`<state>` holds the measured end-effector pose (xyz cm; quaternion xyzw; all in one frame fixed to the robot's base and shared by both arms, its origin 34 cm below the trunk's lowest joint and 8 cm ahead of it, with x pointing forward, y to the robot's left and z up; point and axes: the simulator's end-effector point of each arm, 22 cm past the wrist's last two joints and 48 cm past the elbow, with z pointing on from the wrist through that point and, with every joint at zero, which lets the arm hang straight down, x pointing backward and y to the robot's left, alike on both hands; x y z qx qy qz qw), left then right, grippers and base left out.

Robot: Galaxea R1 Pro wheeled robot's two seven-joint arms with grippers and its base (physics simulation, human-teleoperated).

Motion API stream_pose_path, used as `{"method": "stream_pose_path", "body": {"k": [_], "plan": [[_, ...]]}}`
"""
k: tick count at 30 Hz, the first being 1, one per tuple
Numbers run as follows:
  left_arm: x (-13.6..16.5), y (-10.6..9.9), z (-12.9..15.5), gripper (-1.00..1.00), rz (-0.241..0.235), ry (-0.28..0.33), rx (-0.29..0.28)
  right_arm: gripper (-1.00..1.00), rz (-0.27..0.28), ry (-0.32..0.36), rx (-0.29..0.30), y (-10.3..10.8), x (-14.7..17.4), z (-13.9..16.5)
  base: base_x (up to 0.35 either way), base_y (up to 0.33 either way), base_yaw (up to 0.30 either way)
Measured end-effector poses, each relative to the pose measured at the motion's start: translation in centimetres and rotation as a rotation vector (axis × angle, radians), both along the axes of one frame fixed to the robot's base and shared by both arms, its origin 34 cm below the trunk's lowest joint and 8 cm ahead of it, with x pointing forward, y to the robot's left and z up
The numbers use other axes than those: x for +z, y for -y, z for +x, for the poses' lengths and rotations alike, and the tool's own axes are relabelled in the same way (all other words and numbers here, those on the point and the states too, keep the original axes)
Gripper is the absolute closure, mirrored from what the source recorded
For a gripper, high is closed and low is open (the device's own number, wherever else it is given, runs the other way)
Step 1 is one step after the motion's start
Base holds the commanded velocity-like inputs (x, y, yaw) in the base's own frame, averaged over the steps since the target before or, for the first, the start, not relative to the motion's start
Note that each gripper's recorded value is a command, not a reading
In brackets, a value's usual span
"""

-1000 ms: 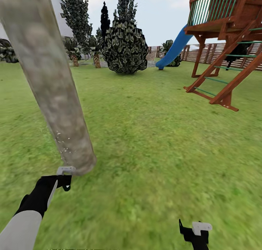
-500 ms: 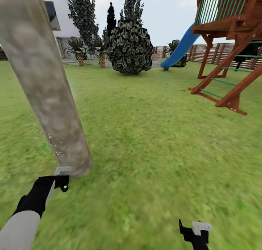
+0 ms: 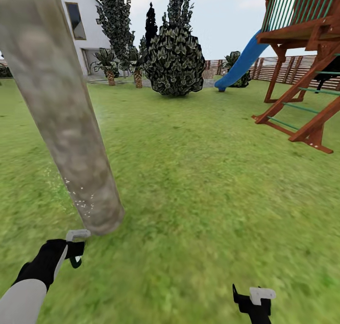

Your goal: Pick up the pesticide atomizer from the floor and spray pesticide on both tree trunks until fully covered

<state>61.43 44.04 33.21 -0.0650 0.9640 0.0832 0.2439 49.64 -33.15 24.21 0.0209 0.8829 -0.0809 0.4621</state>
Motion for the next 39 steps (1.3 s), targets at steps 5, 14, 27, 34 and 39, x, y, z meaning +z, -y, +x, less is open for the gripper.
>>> {"method": "stream_pose_path", "body": {"k": [5,14,27,34,39], "plan": [[0.2,0.7,0.3,1.00,-0.008,0.015,0.004,-1.00,0.000,0.000,0.000,0.0,0.0,0.0,0.003,-0.135,0.226],[0.9,0.8,1.7,1.00,0.013,0.079,-0.018,-1.00,-0.003,0.001,-0.002,0.2,0.0,0.0,0.000,-0.270,0.155],[1.1,-0.2,1.6,1.00,0.051,0.079,0.003,-1.00,-0.004,0.000,-0.002,0.3,0.0,0.0,0.051,-0.265,0.194],[1.1,-0.2,1.6,1.00,0.051,0.079,0.003,-1.00,-0.003,0.000,-0.001,0.2,0.0,0.0,0.210,-0.217,0.026],[1.1,-0.2,1.6,1.00,0.052,0.079,0.003,-1.00,-0.003,0.000,-0.001,0.2,0.0,0.0,0.202,-0.215,0.034]]}}
